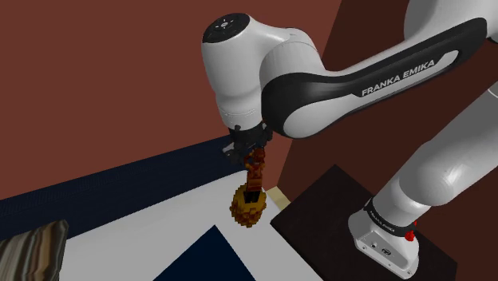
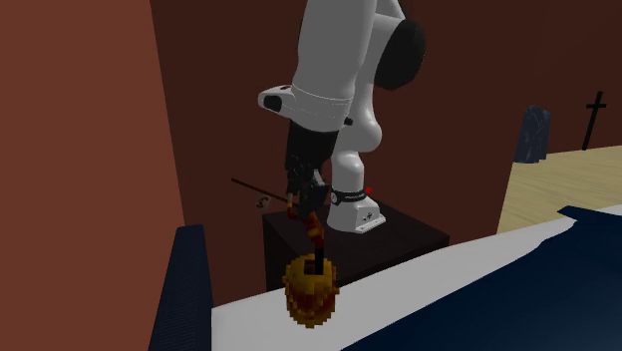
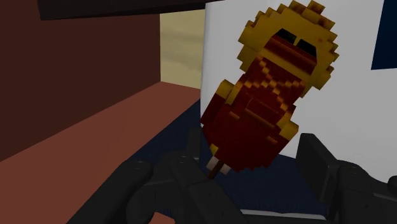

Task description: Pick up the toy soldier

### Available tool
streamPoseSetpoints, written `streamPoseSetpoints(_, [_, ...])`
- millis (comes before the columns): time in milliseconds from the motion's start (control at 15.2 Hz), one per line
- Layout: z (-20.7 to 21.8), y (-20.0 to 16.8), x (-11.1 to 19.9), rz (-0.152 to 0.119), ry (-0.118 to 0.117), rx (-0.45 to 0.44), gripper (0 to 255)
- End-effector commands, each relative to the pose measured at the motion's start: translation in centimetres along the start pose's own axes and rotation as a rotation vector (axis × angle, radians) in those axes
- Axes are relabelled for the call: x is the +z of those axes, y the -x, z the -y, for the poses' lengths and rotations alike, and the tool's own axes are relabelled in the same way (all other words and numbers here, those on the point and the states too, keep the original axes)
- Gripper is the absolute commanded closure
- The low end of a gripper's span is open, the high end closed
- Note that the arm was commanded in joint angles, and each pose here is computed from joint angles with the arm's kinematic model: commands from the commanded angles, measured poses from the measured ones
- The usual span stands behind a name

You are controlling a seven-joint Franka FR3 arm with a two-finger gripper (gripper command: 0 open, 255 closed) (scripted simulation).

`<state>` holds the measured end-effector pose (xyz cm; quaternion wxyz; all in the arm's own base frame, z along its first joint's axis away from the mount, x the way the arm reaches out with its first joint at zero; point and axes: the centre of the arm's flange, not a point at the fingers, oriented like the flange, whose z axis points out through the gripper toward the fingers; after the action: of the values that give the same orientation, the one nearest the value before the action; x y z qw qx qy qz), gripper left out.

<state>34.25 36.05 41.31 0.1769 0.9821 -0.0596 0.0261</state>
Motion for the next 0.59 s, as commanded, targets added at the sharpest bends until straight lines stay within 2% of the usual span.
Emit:
streamPoseSetpoints(0, [0.0,0.0,0.2,0.003,0.002,-0.001,255])
streamPoseSetpoints(528, [-1.2,-0.3,-3.3,0.003,0.002,-0.001,255])
